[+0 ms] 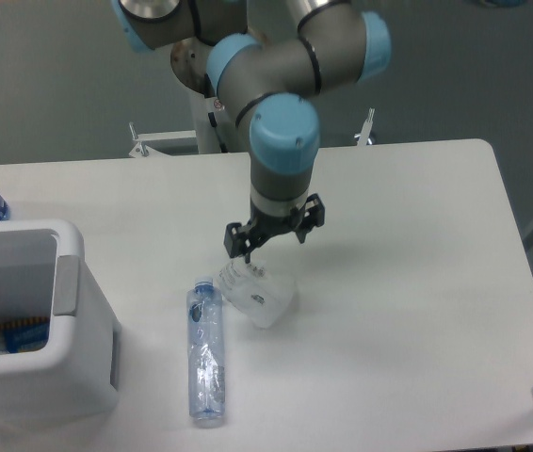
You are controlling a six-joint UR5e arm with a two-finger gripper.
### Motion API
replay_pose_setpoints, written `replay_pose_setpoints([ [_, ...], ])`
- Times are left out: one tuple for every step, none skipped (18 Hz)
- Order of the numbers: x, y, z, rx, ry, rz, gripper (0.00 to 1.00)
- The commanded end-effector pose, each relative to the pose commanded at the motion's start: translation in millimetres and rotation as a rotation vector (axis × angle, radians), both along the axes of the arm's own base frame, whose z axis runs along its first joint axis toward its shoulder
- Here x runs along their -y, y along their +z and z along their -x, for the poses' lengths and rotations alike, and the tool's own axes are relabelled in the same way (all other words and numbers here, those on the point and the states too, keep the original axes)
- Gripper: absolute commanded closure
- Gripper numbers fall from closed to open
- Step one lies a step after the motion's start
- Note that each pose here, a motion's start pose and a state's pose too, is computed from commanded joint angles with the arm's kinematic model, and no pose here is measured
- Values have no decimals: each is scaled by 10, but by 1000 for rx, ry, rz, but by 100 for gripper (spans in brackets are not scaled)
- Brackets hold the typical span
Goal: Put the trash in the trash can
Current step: 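Lower the open gripper onto the crumpled clear plastic bag, then close the gripper on the plastic bag and lift it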
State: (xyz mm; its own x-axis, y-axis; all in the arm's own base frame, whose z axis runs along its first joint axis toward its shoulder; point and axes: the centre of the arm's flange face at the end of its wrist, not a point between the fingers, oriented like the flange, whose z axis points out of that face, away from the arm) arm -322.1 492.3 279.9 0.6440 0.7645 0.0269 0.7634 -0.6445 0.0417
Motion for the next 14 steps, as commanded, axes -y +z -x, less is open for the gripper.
replay_pose_setpoints([
  [12,-68,-28,-12,12,0,0],
  [29,-136,-70,-12,15,13,0],
  [36,-176,-110,-8,13,22,0],
  [52,-220,-139,-2,11,27,0],
  [64,-277,-153,6,11,34,0],
  [56,-343,-158,15,10,42,0],
  [45,-404,-146,22,10,49,0],
  [34,-444,-147,25,8,52,0],
  [9,-482,-171,30,2,57,0],
  [0,-499,-177,32,0,58,0],
  [1,-509,-177,34,0,60,0],
  [3,-531,-177,36,0,63,0],
  [-1,-564,-173,39,0,66,0],
  [3,-579,-175,40,0,69,5],
])
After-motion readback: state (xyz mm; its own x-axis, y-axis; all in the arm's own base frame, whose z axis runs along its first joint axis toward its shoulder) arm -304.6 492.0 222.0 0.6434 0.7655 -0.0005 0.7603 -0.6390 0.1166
